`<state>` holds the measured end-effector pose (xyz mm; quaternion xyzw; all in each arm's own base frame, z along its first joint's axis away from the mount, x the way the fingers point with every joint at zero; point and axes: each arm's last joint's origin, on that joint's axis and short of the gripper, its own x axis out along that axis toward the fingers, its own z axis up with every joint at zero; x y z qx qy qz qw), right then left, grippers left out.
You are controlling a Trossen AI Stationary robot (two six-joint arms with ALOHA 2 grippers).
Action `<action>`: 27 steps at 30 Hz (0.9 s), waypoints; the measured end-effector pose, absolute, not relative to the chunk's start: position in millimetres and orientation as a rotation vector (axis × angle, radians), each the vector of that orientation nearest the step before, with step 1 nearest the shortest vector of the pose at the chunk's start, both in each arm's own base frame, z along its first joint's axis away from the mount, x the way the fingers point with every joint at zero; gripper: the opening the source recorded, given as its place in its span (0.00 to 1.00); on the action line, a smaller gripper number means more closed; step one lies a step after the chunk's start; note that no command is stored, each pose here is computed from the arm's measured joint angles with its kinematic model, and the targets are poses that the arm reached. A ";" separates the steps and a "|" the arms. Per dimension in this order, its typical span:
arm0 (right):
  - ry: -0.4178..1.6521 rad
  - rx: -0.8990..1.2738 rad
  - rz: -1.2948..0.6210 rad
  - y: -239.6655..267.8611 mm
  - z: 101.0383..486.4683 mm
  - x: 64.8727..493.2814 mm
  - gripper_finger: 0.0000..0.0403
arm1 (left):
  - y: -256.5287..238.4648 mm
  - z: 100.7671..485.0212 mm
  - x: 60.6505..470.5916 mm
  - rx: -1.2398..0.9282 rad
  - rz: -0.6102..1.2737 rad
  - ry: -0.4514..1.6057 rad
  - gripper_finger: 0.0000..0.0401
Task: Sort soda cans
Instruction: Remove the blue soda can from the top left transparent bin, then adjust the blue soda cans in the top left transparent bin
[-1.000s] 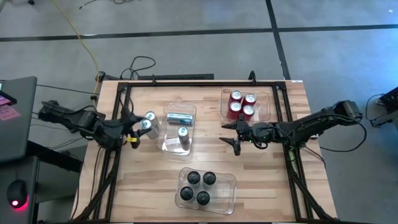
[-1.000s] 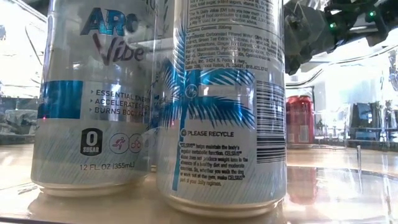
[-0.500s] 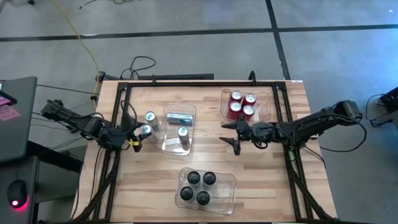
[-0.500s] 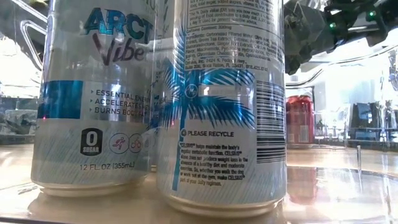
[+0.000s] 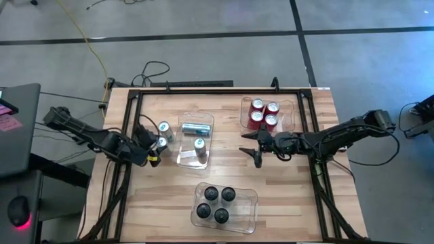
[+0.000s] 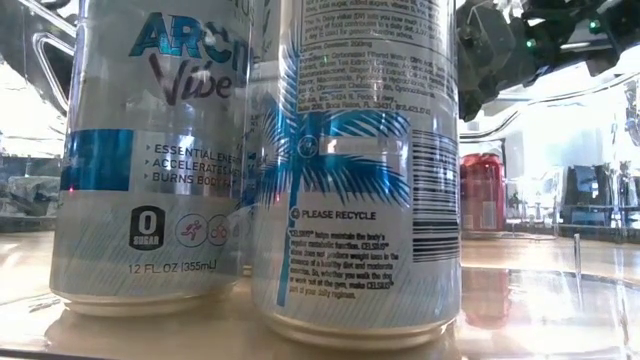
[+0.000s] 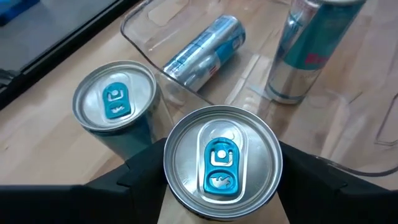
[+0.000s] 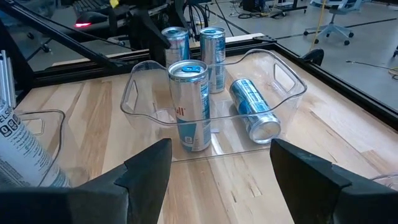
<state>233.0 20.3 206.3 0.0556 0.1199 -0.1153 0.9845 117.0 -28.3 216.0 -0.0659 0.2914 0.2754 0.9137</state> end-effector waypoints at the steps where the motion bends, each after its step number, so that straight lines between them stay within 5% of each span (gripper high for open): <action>1: 0.241 0.112 -0.232 20.3 206.3 233.0 0.72 | -28.9 214.8 118.4 -0.132 0.572 0.607 0.63; 17: 0.241 0.112 -0.232 20.3 206.3 233.0 0.72 | -29.4 220.3 118.3 -0.145 0.534 0.590 0.77; 27: 0.240 0.111 -0.233 20.0 206.3 233.0 0.72 | -25.3 287.1 125.1 0.156 0.437 0.482 0.88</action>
